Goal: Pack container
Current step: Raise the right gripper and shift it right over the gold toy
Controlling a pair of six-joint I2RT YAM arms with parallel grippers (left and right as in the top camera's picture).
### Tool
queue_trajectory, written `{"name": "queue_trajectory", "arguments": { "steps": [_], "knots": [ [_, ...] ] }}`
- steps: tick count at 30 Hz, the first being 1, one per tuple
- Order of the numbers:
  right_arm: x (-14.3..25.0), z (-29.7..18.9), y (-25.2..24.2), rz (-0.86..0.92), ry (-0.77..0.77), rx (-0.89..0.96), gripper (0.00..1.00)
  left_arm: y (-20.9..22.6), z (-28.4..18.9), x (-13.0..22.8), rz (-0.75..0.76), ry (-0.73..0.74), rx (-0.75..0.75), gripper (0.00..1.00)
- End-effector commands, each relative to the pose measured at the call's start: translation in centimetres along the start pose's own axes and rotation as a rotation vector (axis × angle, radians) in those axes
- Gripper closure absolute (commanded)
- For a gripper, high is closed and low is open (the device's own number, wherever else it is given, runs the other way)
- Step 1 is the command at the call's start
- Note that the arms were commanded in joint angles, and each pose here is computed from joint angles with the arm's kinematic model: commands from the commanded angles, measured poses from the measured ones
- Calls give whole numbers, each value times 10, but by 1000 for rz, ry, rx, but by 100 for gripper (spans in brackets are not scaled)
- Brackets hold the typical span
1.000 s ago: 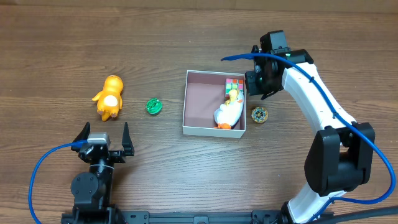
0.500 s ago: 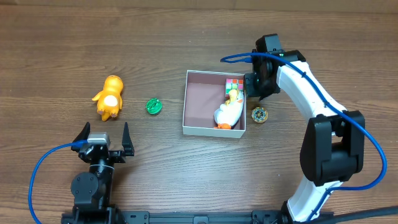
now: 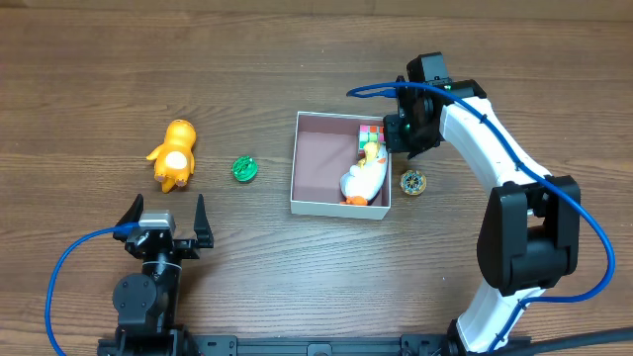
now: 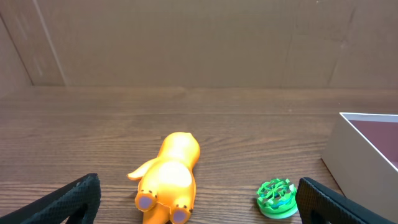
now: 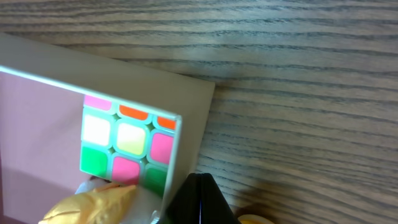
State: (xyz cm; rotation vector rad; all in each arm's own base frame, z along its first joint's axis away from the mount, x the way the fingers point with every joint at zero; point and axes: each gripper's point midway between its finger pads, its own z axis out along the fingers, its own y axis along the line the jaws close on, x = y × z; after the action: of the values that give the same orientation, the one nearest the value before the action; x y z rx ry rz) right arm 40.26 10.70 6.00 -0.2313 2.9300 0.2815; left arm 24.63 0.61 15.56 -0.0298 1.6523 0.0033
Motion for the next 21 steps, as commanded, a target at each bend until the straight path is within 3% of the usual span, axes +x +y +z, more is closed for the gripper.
{"name": "queue_trajectory", "arguments": {
  "steps": [1,21],
  "knots": [
    [-2,-1,6,-46,-12,-25,96,2,0,0,22,-3,-12,0],
    [-3,-1,11,-141,-18,-51,96,2,0,0,22,-3,-12,0]
  ]
}}
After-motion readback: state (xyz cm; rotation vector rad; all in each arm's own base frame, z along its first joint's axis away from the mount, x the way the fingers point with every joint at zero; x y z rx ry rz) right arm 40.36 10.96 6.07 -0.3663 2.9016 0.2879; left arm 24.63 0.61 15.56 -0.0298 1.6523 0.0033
